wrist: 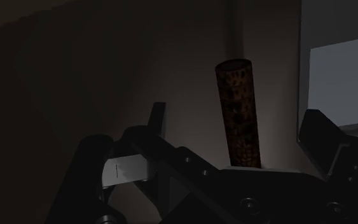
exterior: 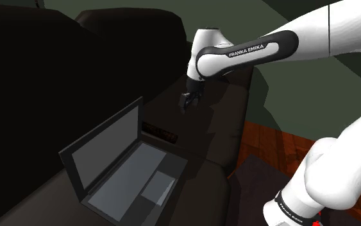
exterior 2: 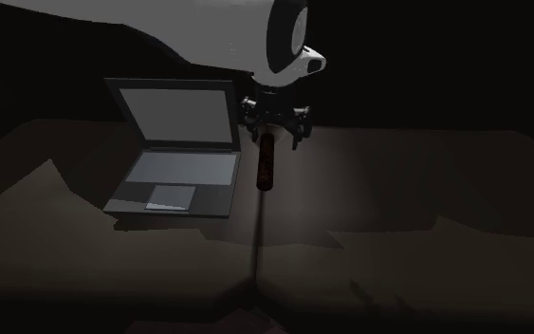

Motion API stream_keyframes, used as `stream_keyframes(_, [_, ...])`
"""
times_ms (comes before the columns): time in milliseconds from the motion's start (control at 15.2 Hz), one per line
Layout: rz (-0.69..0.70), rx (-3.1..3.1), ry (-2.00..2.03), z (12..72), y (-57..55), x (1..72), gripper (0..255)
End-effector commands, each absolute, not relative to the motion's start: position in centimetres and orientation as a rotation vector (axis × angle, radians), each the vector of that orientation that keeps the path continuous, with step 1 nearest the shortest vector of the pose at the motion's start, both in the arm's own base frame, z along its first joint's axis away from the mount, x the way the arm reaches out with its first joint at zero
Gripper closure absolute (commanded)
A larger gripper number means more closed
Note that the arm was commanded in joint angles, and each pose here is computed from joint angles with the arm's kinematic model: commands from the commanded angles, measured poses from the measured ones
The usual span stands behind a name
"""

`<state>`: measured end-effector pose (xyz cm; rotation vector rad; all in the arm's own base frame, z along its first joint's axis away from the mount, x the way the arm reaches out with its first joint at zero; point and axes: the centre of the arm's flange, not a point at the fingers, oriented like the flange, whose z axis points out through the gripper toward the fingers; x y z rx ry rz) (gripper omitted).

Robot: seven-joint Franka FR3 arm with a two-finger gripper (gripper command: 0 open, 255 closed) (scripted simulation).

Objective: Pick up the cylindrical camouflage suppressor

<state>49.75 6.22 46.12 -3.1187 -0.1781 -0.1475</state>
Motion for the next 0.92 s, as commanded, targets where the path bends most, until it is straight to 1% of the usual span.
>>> stream_keyframes(0, [-0.144, -3.12, -0.205, 44.2, 7.0, 51.6, 0])
stream_keyframes(858, [-0.111, -3.124, -0.372, 32.8, 13.9, 62.8, 0])
